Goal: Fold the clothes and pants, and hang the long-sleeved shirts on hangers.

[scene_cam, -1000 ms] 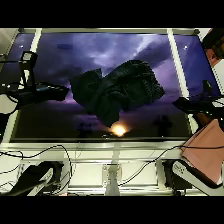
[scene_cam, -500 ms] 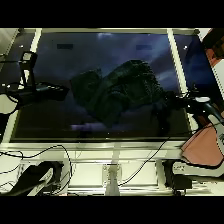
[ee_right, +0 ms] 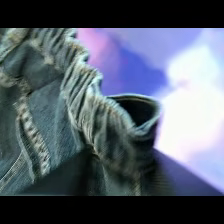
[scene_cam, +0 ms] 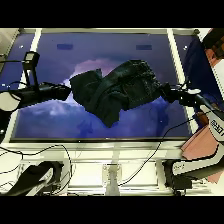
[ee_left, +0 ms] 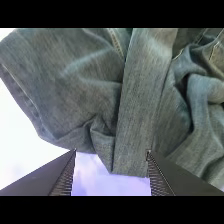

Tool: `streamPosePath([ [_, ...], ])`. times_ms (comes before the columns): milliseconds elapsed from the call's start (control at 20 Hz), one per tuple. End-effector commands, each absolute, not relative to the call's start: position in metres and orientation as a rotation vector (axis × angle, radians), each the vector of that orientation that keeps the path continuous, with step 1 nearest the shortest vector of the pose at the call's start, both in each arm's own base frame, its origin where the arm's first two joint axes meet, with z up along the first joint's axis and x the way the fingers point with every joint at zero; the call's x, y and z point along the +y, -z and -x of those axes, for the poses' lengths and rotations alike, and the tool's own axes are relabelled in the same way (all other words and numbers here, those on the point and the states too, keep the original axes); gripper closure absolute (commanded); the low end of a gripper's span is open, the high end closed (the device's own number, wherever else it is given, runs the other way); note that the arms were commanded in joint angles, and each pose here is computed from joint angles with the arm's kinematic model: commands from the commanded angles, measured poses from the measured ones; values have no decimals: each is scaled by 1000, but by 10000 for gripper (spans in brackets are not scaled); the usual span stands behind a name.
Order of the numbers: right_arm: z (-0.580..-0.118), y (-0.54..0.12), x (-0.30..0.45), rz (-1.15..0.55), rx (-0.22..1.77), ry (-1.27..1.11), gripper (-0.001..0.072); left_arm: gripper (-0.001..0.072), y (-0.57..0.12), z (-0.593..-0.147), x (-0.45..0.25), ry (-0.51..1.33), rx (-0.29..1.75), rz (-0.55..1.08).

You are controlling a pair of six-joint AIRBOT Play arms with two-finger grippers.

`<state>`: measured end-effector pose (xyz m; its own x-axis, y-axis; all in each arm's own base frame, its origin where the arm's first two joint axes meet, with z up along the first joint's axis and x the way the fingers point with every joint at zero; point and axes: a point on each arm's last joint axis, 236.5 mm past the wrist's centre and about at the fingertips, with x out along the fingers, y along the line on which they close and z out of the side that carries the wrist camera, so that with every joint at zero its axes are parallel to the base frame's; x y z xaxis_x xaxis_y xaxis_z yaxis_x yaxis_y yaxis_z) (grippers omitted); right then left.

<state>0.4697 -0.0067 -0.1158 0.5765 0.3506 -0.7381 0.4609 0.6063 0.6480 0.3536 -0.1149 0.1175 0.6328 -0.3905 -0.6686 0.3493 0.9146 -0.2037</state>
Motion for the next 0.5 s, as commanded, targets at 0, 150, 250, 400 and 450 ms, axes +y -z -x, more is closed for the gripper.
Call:
streamPosePath([
  [0,-476,119,-7,-956,989,88,524,240,-83,-363,-117,422,874,71],
  [150,-474,117,-4,-954,998,71,655,221,-40,-378,-113,394,956,72],
  [250,-475,111,-3,-945,993,57,656,221,-14,-384,-110,371,982,81],
  [400,-482,92,-2,-850,957,-13,656,221,30,-368,-123,433,1081,94],
  [450,-484,84,-2,-819,940,-34,656,218,41,-362,-129,461,1106,113],
])
